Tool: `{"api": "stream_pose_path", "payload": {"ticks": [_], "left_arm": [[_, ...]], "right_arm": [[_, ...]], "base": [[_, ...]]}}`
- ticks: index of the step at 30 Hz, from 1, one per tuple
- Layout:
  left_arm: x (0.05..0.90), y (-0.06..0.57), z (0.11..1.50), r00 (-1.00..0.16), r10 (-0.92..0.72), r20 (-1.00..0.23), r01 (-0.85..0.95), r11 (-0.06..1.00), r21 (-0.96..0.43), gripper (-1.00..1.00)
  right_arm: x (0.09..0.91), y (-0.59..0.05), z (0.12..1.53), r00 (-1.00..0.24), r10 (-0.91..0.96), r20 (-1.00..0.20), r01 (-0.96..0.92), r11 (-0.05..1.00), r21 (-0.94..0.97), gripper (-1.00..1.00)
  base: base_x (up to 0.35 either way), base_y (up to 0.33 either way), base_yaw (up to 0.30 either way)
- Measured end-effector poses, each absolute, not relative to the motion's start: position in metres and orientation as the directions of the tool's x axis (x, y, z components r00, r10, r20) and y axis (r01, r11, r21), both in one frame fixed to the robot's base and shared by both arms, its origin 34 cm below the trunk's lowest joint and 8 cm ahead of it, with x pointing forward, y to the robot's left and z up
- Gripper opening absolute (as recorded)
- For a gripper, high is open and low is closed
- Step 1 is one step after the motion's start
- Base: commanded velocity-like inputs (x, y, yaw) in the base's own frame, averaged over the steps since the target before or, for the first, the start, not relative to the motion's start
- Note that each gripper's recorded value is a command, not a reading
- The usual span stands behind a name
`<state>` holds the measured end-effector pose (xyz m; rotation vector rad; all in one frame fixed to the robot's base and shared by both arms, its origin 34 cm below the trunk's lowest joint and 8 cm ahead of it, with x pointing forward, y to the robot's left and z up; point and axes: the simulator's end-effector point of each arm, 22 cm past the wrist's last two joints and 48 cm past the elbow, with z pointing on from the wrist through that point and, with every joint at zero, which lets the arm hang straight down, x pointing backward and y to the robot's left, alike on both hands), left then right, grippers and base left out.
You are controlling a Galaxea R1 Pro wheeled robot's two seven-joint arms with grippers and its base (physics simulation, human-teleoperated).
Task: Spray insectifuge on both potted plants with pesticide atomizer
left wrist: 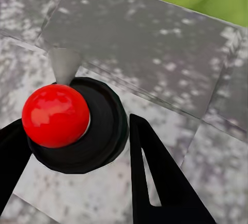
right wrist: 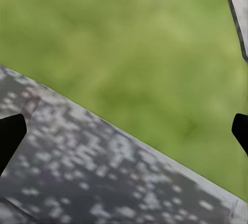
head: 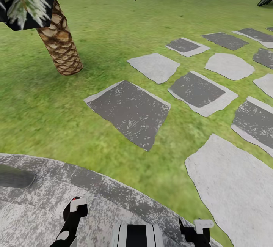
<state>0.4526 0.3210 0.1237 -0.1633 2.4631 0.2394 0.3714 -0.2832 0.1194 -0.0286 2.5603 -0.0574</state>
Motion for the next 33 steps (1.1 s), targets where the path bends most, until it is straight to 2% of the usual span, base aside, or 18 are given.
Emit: {"api": "stream_pose_path", "payload": {"ticks": [21,28,29,33], "left_arm": [[0.476,0.313,0.154,-0.746,-0.036,-0.665,-0.152,0.982,0.116,-1.0],[0.432,0.315,0.151,-0.773,-0.039,-0.633,-0.153,0.98,0.127,-1.0],[0.403,0.324,0.147,-0.794,-0.041,-0.607,-0.162,0.976,0.145,-1.0],[0.395,0.324,0.152,-0.794,-0.04,-0.607,-0.16,0.976,0.145,-1.0]], "right_arm": [[0.404,-0.281,0.148,-0.783,-0.04,-0.62,-0.013,0.999,-0.047,1.0],[0.404,-0.288,0.158,-0.764,-0.038,-0.644,-0.003,0.998,-0.055,1.0],[0.399,-0.309,0.159,-0.766,-0.058,-0.64,-0.005,0.996,-0.084,1.0],[0.388,-0.319,0.159,-0.779,-0.055,-0.625,0.006,0.995,-0.095,1.0]], "base": [[0.0,0.0,0.0],[0.0,0.0,-0.015],[0.0,0.0,-0.117],[0.0,0.0,-0.144]]}}
